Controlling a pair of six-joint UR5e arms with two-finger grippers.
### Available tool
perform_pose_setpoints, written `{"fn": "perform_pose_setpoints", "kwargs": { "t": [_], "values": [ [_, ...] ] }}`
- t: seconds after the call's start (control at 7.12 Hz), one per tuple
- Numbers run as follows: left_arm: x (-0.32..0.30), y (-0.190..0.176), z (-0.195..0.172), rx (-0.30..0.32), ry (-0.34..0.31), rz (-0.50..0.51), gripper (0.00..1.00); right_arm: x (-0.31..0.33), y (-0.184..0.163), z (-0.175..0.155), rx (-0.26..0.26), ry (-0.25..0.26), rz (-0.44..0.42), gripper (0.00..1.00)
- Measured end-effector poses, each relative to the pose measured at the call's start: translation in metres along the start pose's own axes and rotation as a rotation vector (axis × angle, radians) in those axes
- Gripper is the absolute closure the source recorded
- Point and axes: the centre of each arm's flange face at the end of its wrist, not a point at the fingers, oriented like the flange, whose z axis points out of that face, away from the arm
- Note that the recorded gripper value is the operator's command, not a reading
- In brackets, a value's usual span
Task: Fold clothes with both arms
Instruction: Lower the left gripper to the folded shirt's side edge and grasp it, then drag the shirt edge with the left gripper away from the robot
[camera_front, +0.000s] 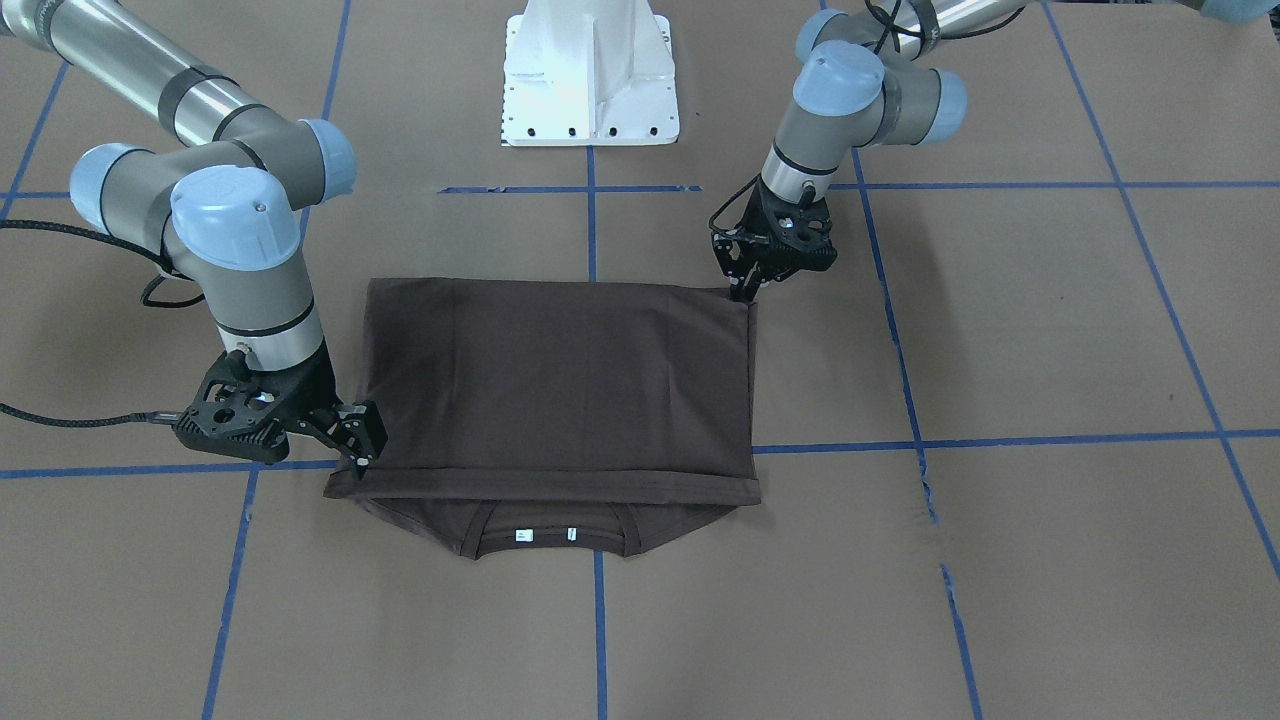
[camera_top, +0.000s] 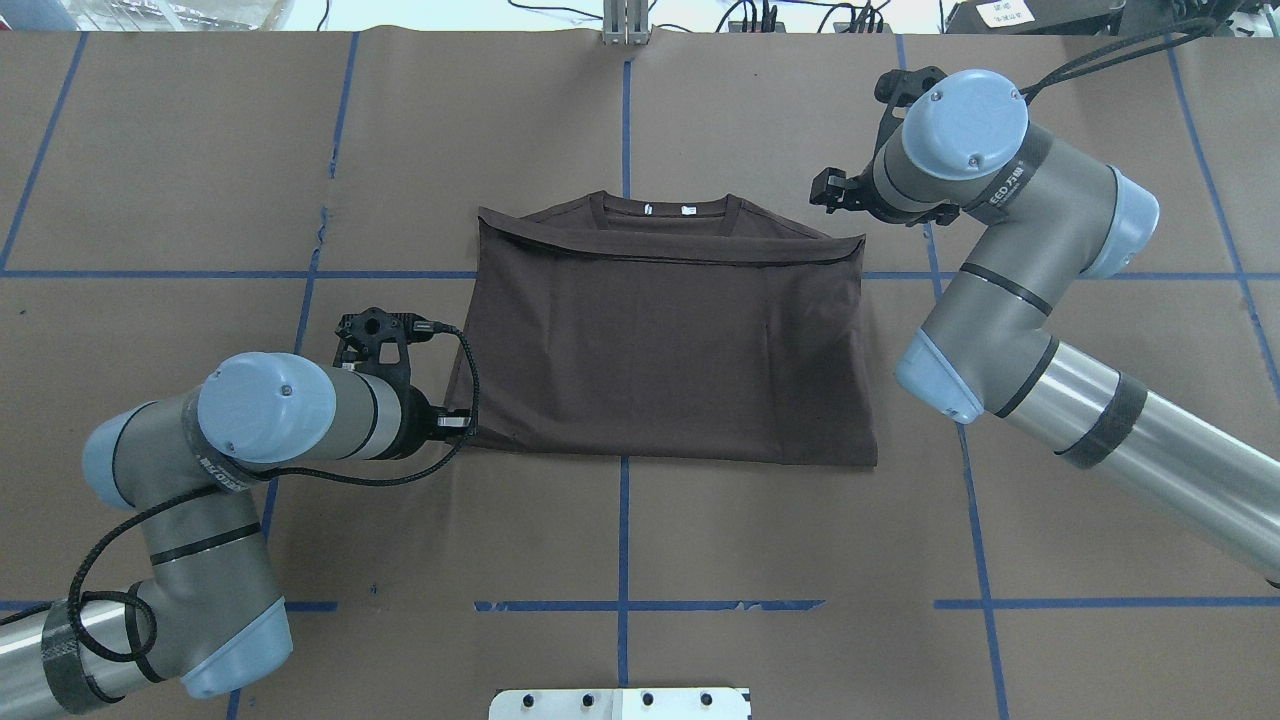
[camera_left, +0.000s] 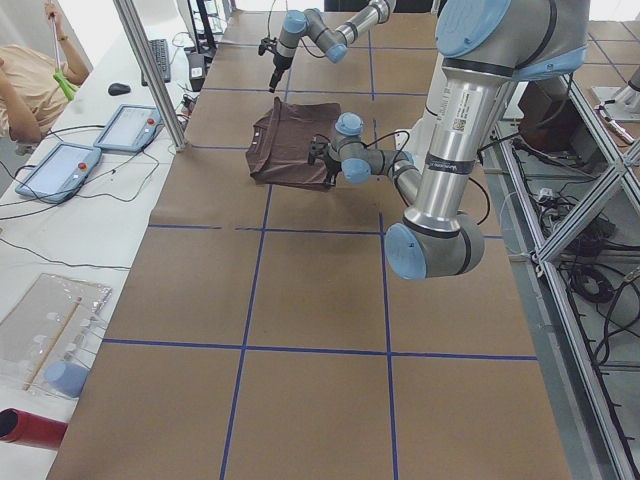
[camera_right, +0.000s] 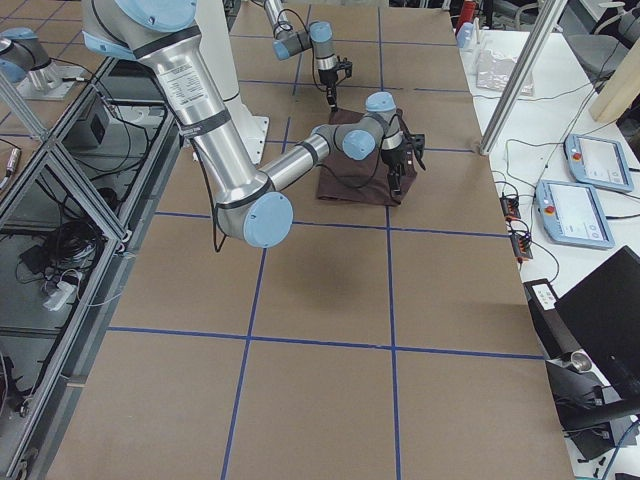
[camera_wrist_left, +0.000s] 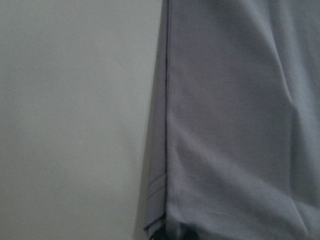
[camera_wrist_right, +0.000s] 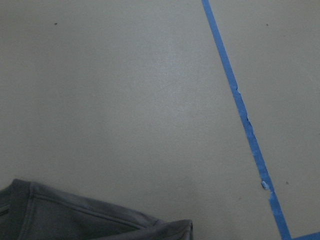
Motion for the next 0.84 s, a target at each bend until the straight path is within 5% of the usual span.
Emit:
{"fn": "perform_pose_setpoints", "kwargs": {
  "t": [0.56, 0.84],
  "values": [
    [-0.001, -0.002, -0.001, 0.045, -0.016, -0.006, 1.00, 0.002, 0.001, 0.002, -0.003, 0.003, -0.002, 0.00],
    [-0.033, -0.055, -0.007, 0.121, -0.076, 0.082, 1.00, 0.002, 0.002, 0.002, -0.003, 0.004, -0.002, 0.00]
  ]
}}
